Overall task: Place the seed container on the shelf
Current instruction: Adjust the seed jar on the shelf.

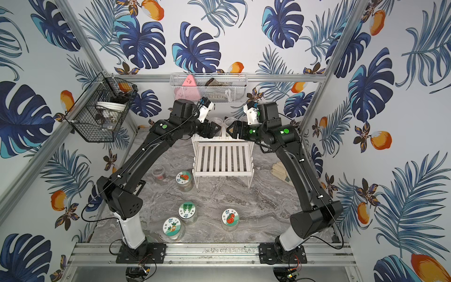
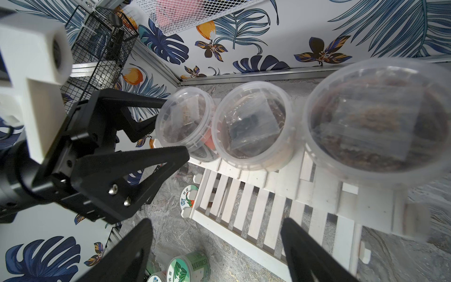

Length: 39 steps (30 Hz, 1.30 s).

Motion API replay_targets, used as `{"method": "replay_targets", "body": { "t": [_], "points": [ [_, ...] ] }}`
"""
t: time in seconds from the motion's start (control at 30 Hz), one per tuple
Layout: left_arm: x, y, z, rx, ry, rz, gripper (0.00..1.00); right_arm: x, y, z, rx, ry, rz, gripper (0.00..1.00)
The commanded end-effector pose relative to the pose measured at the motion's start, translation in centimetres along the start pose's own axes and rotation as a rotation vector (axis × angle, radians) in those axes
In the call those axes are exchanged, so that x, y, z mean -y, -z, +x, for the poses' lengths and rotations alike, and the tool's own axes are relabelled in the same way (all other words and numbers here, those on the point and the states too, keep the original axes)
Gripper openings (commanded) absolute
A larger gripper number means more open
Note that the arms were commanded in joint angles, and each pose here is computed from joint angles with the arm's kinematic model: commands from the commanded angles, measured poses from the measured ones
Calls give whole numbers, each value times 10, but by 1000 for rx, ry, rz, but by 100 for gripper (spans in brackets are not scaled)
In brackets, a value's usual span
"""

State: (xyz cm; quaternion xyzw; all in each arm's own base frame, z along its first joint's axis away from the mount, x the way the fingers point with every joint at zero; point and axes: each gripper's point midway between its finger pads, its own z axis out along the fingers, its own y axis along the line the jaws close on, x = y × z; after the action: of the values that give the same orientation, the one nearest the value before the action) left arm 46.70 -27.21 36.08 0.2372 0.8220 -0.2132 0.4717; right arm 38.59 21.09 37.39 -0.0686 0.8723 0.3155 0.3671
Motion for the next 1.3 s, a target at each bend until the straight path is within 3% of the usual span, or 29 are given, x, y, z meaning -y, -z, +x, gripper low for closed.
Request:
{"method": "replay_targets", "body": {
  "t": [0.0, 0.5, 0.73, 0.97, 1.13, 1.27],
  "points": [
    [-1, 1, -3, 10, -28, -8, 81, -5, 3, -5, 22, 14, -18, 86],
    [-5, -3, 4, 17, -3, -25, 78, -5, 6, -5, 24, 20, -15, 87],
    [-2, 5, 4, 13, 0, -11, 90, -6, 11, -3, 28, 24, -13, 88],
    [11, 44, -3, 51, -3, 10, 98, -13, 27, 9, 29, 45, -48, 89],
    [12, 79, 28, 41, 47, -18, 97, -46, 28, 47, -38, 75, -234, 88],
    [-10, 118, 80, 11, 138, -146, 94, -70, 6, 103, -127, 147, -249, 87]
  ]
}}
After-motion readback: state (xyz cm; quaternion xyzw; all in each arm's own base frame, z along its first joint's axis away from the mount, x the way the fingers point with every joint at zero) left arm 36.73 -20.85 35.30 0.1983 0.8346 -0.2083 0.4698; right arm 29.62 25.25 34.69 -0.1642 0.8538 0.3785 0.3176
